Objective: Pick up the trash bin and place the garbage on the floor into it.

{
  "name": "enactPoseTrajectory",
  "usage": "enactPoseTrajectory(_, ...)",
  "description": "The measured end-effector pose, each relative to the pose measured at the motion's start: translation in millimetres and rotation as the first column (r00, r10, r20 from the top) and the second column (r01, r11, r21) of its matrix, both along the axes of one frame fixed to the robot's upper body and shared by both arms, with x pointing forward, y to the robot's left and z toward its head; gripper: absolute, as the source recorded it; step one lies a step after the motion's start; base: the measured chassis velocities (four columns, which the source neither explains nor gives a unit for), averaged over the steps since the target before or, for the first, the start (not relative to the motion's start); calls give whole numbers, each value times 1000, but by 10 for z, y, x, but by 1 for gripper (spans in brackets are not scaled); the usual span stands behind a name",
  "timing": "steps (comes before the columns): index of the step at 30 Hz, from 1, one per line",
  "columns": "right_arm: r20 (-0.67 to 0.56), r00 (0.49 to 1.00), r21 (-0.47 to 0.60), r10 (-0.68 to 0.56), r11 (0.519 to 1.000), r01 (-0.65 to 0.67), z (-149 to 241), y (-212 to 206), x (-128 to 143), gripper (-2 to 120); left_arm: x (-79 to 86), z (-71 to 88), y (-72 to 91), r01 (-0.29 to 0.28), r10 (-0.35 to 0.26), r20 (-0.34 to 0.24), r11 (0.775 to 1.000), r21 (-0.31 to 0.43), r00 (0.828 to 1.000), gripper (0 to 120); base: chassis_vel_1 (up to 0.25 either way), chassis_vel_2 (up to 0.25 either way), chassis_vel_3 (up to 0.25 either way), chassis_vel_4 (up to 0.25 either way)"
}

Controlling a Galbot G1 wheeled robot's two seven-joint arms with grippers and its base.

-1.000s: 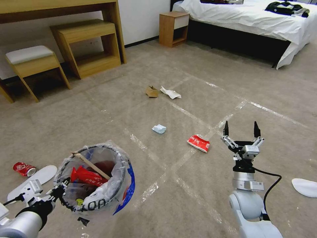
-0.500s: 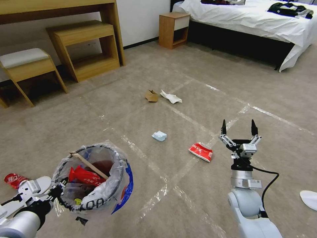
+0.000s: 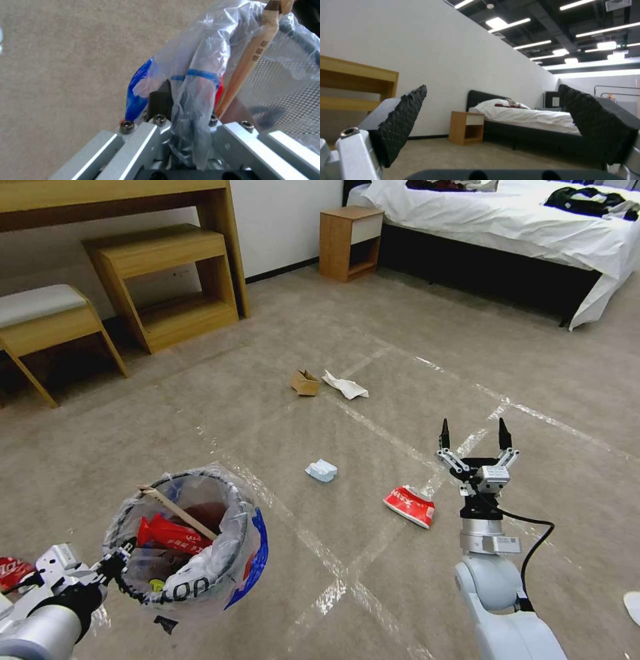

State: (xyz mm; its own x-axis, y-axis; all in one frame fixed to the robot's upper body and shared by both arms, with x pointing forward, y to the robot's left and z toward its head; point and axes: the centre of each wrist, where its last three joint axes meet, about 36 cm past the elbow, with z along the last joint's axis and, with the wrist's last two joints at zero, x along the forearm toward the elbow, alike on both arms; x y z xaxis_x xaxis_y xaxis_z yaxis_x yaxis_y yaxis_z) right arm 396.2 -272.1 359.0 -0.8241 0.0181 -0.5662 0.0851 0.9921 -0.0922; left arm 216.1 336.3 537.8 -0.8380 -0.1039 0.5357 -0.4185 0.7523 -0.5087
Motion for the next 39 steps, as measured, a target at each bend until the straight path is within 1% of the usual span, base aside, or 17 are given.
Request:
enactPoseTrajectory(26,-2,1000,-2,13,1000,-13,-61,48,59,100,37,-8,42,-1,1,4,1000,4,1000,0,-148,155,150,-148)
enactPoseTrajectory(31,3,1000,-23,13,1000,-12,-97,36,79,100,42,-18,45,-2,2,3,1000,1,1000,0,-162,153,165,-159)
enactPoseTrajectory(37,23,1000,-34,13,999,-12,-97,-18,144,100,49,-16,58,-3,3,5,1000,2,1000,0,-88,84,87,-86)
enactPoseTrajectory(39,31,999,-44,-15,999,16,-51,-69,209,100,50,-16,62,-3,3,4,1000,2,1000,0,0,0,0,0)
